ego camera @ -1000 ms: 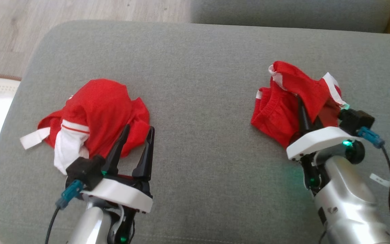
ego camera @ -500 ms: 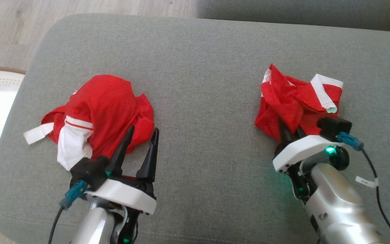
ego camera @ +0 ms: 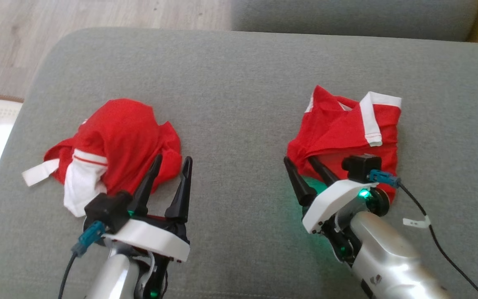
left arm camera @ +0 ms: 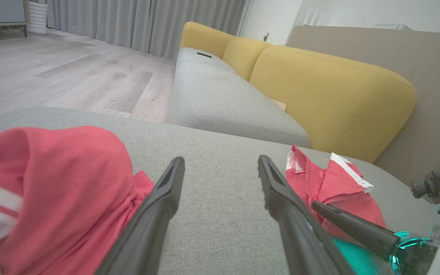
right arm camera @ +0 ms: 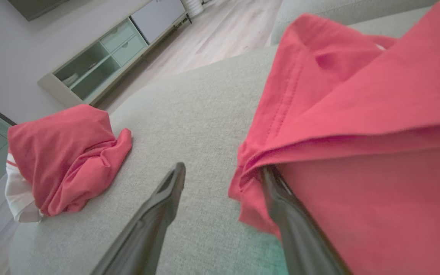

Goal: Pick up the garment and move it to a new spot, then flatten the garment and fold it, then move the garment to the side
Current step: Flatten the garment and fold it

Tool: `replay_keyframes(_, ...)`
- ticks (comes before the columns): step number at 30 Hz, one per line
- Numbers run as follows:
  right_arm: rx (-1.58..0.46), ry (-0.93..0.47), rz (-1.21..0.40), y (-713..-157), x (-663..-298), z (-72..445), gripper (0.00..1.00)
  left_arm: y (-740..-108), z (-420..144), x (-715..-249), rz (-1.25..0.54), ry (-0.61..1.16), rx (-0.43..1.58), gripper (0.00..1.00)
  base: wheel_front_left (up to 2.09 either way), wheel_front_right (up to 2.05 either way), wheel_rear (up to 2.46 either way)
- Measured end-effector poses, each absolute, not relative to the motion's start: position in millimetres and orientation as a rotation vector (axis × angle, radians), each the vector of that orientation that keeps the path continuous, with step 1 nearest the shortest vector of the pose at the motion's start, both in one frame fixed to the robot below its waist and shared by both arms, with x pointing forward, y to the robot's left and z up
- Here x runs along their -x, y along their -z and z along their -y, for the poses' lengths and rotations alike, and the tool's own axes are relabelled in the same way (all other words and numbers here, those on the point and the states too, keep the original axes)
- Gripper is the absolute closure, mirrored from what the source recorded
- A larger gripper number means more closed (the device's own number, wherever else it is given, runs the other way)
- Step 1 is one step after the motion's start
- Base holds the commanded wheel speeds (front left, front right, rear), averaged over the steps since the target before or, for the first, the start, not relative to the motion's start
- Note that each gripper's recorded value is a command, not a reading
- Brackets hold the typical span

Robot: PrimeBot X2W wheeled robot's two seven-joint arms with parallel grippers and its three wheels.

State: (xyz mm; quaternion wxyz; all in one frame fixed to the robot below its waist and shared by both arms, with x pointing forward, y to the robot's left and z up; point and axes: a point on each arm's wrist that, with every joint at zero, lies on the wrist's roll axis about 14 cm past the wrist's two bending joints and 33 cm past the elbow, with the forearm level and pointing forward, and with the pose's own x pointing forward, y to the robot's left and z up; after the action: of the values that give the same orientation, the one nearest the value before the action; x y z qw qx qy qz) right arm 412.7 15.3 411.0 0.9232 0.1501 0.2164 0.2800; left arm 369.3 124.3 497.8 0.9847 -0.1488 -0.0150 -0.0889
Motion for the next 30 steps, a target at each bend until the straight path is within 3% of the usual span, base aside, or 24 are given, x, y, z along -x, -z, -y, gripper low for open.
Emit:
replay_keyframes(10, -0.352, -0.563, -0.324, -445, -416, -8, 0.00, -506, -114, -375, 0.054, 0.215, 0.301, 0.00, 0.00, 0.00, 0.00)
replay_keyframes(14, -0.320, -0.470, -0.219, -465, -434, 30, 0.00, -519, -106, -379, 0.091, 0.244, 0.306, 0.00, 0.00, 0.00, 0.00)
replay_keyframes(19, -0.233, -0.280, -0.038, -502, -451, 113, 0.00, -535, -98, -384, 0.135, 0.268, 0.312, 0.00, 0.00, 0.00, 0.00)
replay_keyframes(24, -0.131, -0.090, 0.034, -504, -426, 179, 0.00, -539, -89, -387, 0.144, 0.296, 0.318, 0.00, 0.00, 0.00, 0.00)
replay_keyframes(30, -0.050, 0.024, 0.037, -496, -393, 210, 0.00, -544, -84, -389, 0.160, 0.313, 0.312, 0.00, 0.00, 0.00, 0.00)
